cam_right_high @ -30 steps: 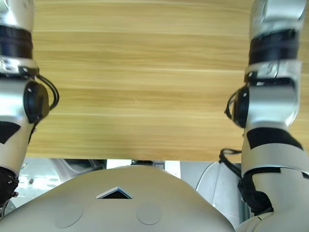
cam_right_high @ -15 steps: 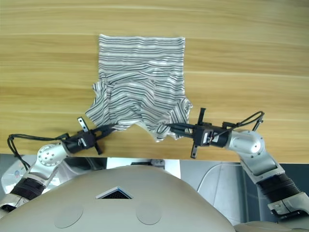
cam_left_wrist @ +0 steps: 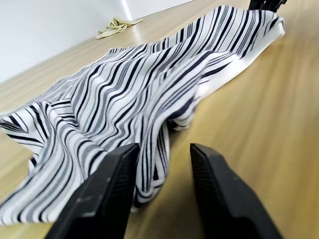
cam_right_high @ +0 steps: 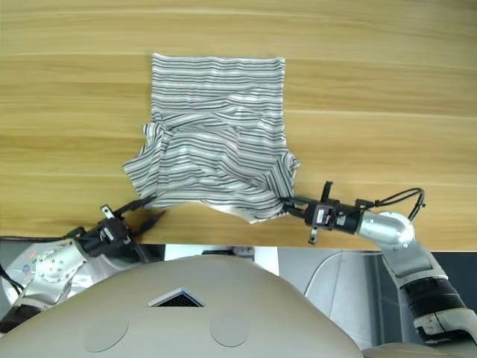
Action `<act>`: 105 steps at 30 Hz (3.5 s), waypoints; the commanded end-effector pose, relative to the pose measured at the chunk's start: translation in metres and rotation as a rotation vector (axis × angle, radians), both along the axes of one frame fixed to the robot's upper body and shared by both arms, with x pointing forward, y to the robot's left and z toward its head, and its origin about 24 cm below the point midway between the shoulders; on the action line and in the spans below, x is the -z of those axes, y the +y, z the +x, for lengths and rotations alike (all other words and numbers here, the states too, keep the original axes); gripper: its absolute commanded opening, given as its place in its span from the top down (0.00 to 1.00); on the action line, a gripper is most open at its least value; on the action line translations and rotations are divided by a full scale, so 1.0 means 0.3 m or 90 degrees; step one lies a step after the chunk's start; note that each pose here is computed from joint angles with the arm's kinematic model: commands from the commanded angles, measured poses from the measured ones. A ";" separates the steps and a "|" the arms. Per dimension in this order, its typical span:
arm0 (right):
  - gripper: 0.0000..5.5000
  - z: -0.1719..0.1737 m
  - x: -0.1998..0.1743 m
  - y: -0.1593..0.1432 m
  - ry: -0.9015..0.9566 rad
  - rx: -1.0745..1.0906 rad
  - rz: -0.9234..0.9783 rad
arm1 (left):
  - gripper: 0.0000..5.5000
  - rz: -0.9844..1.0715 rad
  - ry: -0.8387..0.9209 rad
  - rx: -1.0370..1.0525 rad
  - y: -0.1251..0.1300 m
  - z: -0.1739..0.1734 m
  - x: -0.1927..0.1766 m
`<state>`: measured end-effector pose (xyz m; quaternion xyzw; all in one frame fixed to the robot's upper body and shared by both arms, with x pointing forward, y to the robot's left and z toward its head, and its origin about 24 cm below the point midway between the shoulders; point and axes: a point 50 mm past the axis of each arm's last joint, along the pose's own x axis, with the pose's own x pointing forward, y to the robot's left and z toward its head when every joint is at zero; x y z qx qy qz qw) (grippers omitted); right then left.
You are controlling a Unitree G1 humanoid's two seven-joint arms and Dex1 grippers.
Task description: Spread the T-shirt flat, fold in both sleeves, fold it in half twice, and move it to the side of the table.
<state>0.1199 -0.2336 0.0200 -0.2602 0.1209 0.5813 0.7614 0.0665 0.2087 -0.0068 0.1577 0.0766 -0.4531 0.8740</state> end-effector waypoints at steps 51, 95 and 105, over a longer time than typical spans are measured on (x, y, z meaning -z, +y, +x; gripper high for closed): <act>0.65 0.891 -0.107 0.252 -0.043 0.707 0.049 | 0.20 -0.490 -0.070 -0.448 -0.088 0.499 -0.247; 0.65 0.194 0.019 0.154 -0.027 0.375 0.177 | 0.20 0.141 0.009 -0.741 0.214 0.291 -0.027; 0.65 0.134 0.126 0.133 0.046 0.425 0.082 | 0.20 0.113 -0.069 -0.785 0.239 0.322 -0.125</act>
